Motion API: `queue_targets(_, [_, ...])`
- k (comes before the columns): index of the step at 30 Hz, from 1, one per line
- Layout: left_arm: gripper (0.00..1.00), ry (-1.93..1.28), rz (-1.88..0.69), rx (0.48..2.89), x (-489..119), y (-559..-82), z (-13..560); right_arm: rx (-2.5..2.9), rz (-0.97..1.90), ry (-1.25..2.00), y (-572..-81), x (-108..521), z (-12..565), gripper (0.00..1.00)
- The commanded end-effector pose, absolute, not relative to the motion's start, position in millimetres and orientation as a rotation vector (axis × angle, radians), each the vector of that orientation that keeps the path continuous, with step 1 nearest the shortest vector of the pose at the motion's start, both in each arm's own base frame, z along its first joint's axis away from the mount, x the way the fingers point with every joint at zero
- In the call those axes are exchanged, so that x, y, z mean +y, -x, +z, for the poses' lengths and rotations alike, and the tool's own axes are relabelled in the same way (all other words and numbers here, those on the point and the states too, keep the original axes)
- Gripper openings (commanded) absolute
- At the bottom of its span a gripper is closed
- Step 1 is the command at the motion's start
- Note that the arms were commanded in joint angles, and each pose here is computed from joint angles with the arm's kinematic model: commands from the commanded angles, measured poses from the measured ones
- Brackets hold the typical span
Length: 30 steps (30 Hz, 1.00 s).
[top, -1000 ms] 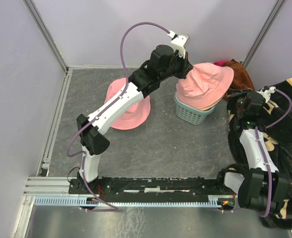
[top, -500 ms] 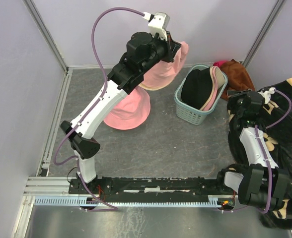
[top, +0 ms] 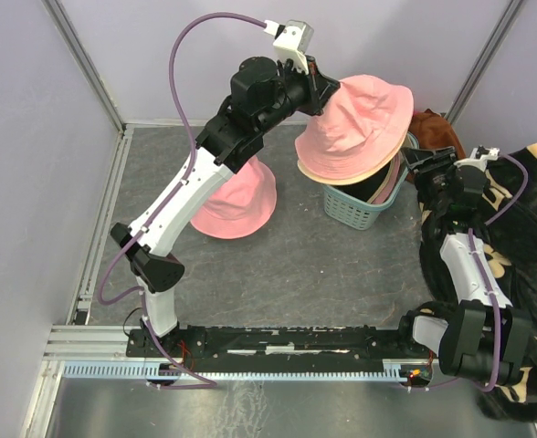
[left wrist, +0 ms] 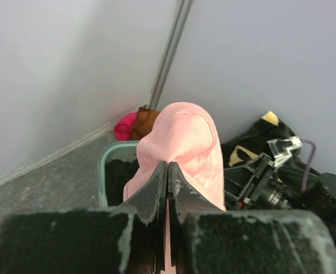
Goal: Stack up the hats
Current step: Stack the hat on the hat.
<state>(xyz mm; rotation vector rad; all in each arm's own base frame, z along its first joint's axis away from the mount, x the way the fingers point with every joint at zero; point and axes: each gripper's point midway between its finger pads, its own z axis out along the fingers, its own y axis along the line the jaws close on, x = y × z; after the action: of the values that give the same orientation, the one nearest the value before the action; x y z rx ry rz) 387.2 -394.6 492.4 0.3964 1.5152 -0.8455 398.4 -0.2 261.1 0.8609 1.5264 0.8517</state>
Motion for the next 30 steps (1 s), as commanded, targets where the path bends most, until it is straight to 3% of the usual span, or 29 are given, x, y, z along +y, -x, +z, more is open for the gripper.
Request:
queue_targets(1, [0.03, -0.384, -1.021, 1.404, -404.4, -368.2, 533.8, 1.428, 1.021, -0.686, -393.8, 28.7, 319.7, 0.56])
queue_targets(13, [0.03, -0.417, -1.22, 1.462, -446.2, -369.5, 501.4, 1.428, 1.166, -0.689, -385.5, 48.0, 297.7, 0.57])
queue_targets(30, [0.03, -0.391, -1.287, 1.474, -460.4, -373.4, 492.5, 1.467, 1.103, -0.715, -367.2, 45.9, 261.6, 0.55])
